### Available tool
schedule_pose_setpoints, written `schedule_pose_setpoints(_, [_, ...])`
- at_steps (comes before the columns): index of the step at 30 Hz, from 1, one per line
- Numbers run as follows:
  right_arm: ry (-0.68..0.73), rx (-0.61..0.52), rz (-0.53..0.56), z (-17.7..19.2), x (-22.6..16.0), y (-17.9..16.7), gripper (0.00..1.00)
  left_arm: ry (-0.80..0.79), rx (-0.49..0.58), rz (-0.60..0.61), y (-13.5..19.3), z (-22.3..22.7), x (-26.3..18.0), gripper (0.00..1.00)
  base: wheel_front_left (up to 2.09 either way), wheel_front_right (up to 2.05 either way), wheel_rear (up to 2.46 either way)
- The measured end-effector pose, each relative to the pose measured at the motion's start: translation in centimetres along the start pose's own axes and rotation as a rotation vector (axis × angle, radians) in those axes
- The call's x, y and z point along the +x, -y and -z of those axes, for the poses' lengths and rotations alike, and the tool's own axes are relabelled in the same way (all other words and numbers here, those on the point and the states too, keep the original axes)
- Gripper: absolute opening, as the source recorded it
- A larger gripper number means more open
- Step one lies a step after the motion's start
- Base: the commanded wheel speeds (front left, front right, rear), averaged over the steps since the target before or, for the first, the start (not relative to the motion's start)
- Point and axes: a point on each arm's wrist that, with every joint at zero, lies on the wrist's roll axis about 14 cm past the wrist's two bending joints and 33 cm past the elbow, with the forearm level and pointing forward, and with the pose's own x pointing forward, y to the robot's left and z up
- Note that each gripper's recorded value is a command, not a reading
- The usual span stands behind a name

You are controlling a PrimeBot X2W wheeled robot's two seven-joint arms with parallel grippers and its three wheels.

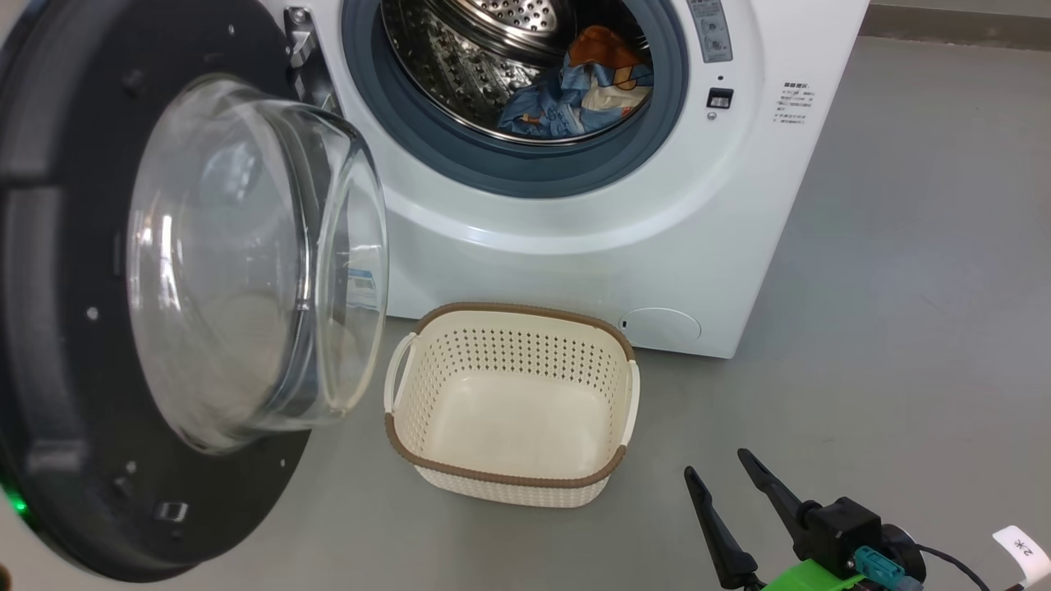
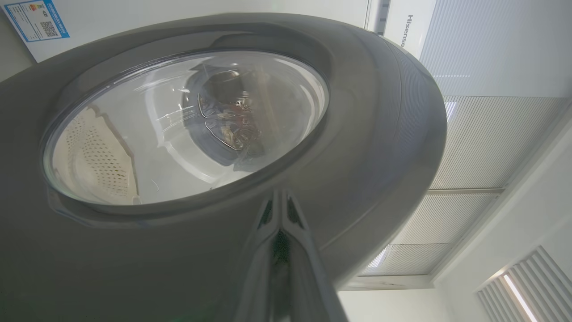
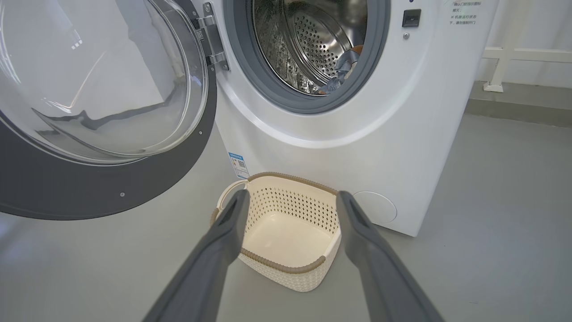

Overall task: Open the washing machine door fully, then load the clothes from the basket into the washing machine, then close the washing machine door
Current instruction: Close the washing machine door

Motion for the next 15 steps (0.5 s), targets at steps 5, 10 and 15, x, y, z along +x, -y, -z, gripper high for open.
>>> schedule_pose_setpoints(5, [0.004,0.019,0.006,-0.1,-0.2,0.1,1.00,-0.041,-0.026,0.027,0.1,1.8,0.4,0.00,0.00,0.00,0.00])
schedule_pose_setpoints(10, [0.005,0.027,0.024,-0.1,-0.5,0.5,1.00,-0.132,-0.055,0.097,0.8,5.0,1.7,0.00,0.00,0.00,0.00])
schedule_pose_setpoints(15, [0.006,0.036,0.047,-0.1,-1.0,1.1,1.00,-0.209,-0.034,0.135,1.0,7.9,2.6,0.00,0.00,0.00,0.00])
